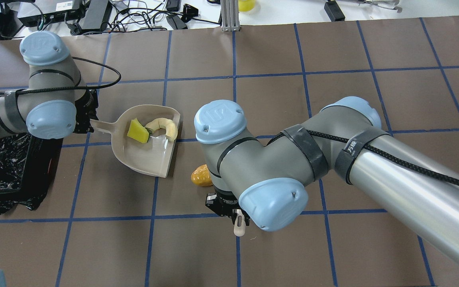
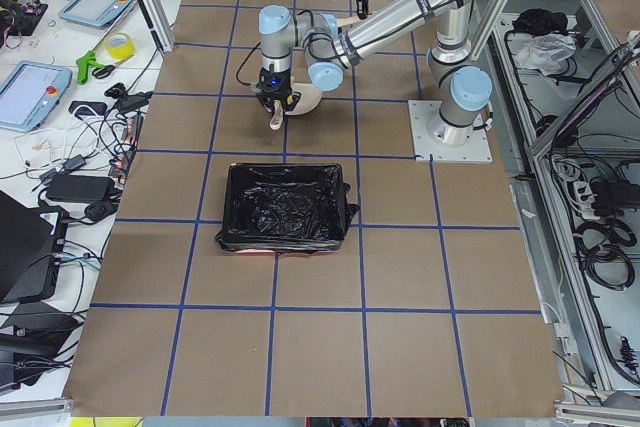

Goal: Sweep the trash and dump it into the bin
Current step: 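Move the brush with the right gripper behind the yellow potato, then sweep the yellow potato toward the dustpan with the right gripper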

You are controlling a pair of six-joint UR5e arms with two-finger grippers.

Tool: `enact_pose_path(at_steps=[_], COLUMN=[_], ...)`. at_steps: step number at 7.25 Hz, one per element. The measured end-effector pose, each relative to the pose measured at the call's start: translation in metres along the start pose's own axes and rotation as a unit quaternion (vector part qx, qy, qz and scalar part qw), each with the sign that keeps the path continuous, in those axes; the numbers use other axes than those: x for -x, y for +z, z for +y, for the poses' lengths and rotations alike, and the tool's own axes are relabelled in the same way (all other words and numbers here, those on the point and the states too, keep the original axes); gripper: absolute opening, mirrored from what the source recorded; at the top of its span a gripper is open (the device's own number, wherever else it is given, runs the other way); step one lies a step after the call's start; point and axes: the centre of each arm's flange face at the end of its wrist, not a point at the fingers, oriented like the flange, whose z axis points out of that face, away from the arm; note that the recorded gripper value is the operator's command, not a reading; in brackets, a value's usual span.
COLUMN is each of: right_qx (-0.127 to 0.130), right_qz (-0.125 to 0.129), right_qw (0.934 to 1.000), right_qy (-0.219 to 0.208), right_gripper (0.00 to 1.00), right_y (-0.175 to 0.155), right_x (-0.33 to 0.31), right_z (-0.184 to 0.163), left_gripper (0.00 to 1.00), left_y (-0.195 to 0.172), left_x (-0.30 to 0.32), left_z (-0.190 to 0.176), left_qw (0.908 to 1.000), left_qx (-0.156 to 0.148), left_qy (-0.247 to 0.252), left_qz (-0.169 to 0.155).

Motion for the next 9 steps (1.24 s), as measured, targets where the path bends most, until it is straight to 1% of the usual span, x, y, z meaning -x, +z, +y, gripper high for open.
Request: enact_pose_path(at_steps=[2,4,6,7,9], right_qx=[0.014,0.017,0.025,0.024,0.02], right_qz=[-0.002,0.002,-0.02,-0.026,-0.028], right_qw=[0.9994,0.9975,0.9948,0.9943,0.9943], right_qy=[0.032,0.069,0.096,0.1,0.1], right_gripper=[0.0,0.0,0.0,0.0,0.0], right_y=[0.014,0.027,0.038,0.042,0.04], right_x=[0.015,0.03,0.049,0.059,0.08], right_z=[0.018,0.028,0.03,0.03,0.02], left_gripper=[0.0,0.0,0.0,0.0,0.0], left_y=[0.003,0.01,0.016,0.019,0.022], left_x=[0.015,0.022,0.024,0.022,0.02], left_z=[0.006,0.009,0.01,0.01,0.01], left_qw=[0.9999,0.9996,0.9994,0.9994,0.9994], left_qx=[-0.003,-0.008,-0.011,-0.012,-0.013], left_qy=[-0.011,-0.017,-0.021,-0.023,-0.026], left_qz=[-0.009,-0.02,-0.024,-0.023,-0.02])
